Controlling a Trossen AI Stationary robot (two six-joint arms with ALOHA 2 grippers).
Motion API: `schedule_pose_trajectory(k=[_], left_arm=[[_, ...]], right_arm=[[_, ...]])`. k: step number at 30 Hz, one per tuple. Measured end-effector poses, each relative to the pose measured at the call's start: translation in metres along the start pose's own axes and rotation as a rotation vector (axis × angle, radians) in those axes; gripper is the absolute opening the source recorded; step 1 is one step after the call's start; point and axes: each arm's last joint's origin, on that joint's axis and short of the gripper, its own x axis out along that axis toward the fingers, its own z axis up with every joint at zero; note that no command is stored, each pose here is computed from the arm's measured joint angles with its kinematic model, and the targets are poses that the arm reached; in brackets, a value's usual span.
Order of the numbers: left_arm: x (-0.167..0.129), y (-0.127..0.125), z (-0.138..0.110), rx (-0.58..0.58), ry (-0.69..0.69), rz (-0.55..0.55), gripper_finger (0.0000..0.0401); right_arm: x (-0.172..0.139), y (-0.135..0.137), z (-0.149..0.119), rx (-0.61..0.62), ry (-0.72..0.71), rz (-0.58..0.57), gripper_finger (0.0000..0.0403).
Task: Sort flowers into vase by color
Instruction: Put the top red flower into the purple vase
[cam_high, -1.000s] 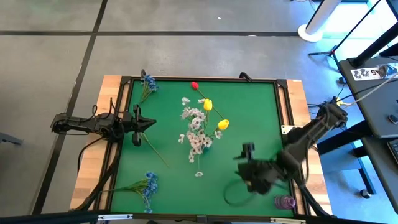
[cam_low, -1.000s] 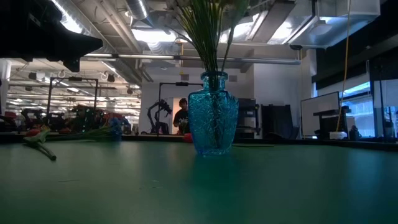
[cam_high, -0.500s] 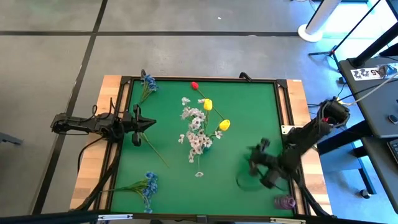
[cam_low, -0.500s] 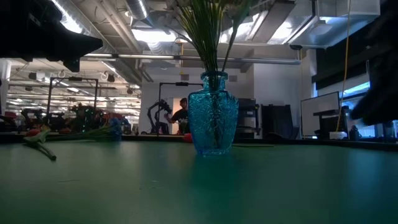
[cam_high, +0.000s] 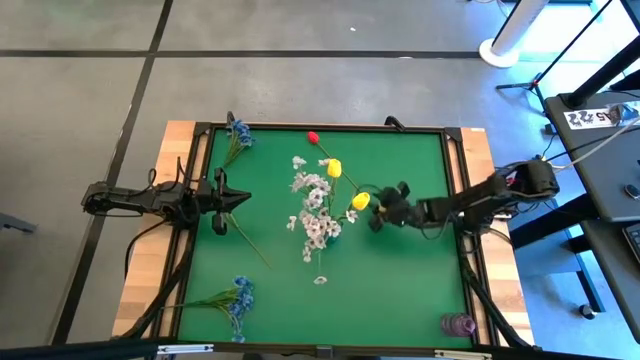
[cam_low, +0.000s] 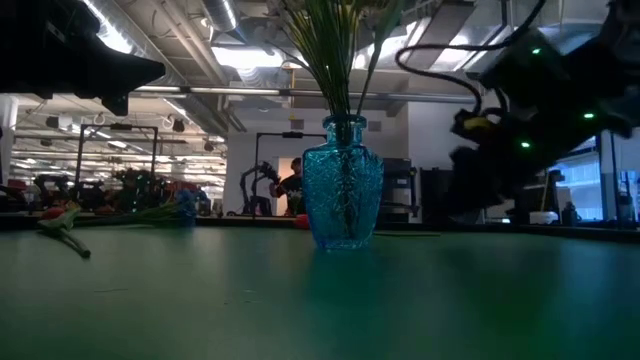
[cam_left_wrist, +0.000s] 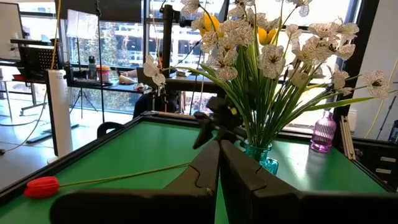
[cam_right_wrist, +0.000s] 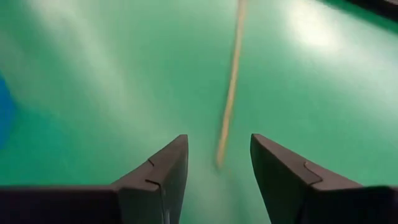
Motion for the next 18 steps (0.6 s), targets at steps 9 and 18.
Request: schedule_pose_trajectory(k=[9,18], left_arm=[[0.000,0.000,0.000,0.000,0.000,0.000,0.0010],[0.000,0.000,0.000,0.000,0.000,0.001,0.0010]], right_arm=[[0.018,-0.023,0.007,-0.069,0.018,0.042,0.0172],[0.037,-0.020,-0.013,-0.079,0.042,-0.012,0.0160]])
